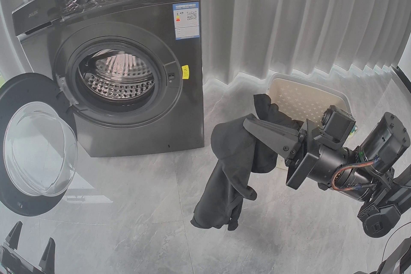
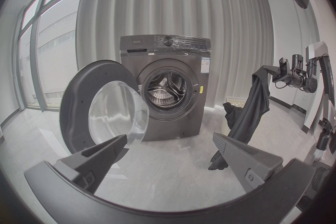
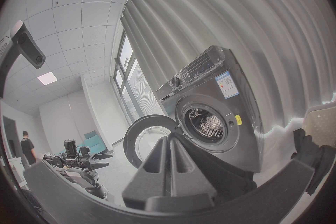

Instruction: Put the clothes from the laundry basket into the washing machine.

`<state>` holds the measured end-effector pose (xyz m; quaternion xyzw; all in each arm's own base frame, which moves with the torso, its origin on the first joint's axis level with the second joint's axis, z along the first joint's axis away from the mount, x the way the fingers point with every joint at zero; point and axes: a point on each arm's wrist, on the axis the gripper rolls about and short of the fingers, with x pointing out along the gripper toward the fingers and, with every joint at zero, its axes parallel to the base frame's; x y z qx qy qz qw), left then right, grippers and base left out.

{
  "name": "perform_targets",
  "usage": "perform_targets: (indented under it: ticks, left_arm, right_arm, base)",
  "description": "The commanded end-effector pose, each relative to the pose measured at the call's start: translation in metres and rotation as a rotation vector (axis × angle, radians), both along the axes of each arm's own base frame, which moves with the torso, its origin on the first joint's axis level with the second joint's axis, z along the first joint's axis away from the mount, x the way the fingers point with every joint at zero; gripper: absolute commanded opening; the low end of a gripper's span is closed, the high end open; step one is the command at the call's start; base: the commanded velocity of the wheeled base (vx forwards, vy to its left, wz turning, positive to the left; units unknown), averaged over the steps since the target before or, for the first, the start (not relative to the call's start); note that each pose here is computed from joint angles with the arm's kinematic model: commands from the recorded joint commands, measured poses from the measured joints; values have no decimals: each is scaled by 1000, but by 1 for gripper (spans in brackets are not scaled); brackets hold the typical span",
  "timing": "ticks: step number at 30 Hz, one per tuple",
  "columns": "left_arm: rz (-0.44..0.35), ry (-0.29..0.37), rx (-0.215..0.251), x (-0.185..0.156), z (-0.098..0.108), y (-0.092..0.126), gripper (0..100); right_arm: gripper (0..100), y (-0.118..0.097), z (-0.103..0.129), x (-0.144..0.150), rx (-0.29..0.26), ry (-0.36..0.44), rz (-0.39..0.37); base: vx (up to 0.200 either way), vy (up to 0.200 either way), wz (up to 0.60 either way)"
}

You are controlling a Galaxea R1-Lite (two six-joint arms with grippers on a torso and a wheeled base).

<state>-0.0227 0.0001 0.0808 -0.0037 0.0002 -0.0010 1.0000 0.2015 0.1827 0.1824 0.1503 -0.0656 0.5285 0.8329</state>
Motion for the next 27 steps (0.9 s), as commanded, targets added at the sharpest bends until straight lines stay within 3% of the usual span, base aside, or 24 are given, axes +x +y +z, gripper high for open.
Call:
perform_targets:
  ticks: [1, 27]
  left_arm:
    - [0, 4, 0, 0, -5, 0, 100]
    - [0, 1, 1, 0, -5, 0, 100]
  right_arm:
    - [0, 2, -5, 0, -13, 13, 5]
    - [0, 2, -5, 0, -13, 13, 5]
  base:
    - [0, 0, 0]
    - [0, 0, 69]
